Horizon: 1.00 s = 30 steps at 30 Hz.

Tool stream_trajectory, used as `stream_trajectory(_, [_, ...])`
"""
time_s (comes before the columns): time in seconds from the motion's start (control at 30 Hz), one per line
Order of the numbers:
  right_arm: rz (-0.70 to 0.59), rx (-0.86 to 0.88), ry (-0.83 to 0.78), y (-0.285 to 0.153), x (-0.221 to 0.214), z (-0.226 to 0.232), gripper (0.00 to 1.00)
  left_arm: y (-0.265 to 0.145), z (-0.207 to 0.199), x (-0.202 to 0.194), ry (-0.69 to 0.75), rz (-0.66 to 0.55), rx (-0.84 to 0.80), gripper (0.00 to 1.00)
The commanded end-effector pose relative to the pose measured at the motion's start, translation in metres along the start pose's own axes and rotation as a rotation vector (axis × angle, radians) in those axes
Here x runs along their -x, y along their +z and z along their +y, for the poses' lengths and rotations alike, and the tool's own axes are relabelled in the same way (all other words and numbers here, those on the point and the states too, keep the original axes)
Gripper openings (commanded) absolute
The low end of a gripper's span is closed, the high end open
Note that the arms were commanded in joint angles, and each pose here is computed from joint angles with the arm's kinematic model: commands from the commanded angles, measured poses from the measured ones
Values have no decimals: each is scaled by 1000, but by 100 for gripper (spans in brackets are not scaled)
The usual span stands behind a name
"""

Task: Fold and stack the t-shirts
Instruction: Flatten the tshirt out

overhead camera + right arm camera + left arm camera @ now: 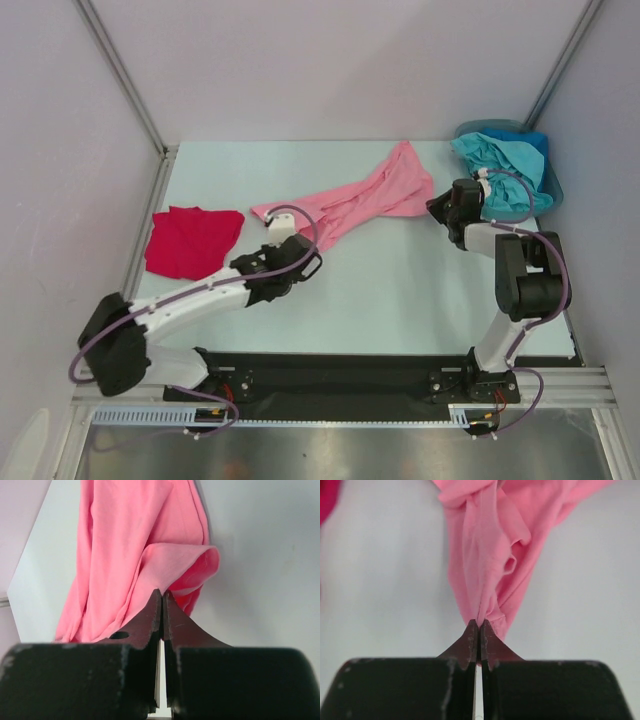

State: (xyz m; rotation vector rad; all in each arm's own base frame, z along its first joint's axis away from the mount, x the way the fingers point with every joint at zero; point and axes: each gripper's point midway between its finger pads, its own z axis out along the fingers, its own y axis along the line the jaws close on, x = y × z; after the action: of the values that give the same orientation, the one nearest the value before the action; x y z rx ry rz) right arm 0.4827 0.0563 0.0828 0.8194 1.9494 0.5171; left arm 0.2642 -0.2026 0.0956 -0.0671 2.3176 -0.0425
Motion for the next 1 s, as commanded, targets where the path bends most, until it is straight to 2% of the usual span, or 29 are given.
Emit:
stream_trajectory(0.0, [-94, -9, 32, -10, 30, 6, 0, -29, 46, 11, -47, -52, 121, 0])
stream_trajectory(0.03, [-93, -22, 33, -11, 30, 4, 0, -38, 54, 23, -83, -87, 135, 0])
stream_trajectory(0.3, [-158, -108, 94, -27, 50, -18, 0, -63, 98, 56, -170, -142, 234, 0])
stream_trajectory(0.7, [-220, -152, 186, -56, 69, -40, 0, -65, 148, 72, -299, -151, 319, 0])
stream_trajectory(0.8, [-247, -153, 207, -68, 77, -43, 0, -63, 158, 71, -333, -141, 313, 0])
stream_trajectory(0.97, [-268, -169, 252, -88, 77, -58, 0, -56, 151, 59, -384, -89, 226, 0])
